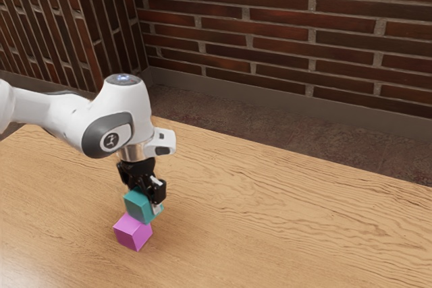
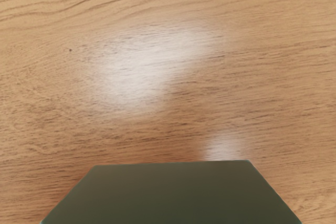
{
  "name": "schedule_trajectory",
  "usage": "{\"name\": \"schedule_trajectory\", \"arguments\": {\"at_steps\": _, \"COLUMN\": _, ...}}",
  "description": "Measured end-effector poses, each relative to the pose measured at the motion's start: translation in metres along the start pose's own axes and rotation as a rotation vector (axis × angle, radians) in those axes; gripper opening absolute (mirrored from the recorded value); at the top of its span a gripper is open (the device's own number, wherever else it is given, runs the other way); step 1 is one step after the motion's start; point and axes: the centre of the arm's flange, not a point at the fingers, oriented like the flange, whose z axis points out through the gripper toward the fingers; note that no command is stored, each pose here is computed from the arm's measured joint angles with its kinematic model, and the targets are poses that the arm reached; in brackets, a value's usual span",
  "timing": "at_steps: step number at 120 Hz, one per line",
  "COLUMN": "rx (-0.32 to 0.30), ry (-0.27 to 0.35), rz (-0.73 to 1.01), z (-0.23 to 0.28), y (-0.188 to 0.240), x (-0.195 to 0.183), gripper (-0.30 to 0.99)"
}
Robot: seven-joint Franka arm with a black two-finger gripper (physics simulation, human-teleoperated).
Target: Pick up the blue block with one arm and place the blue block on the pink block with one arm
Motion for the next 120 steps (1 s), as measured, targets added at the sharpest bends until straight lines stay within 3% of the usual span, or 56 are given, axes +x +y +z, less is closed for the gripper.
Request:
{"name": "schedule_trajectory", "arguments": {"at_steps": 40, "rx": 0.0, "ry": 0.067, "rz": -0.031, "z": -0.011, "y": -0.01, "x": -0.018, "gripper": 0.41}}
{"name": "schedule_trajectory", "arguments": {"at_steps": 120, "rx": -0.006, "ry": 0.038, "rz": -0.088, "z": 0.005, "y": -0.015, "x": -0.052, "gripper": 0.41}}
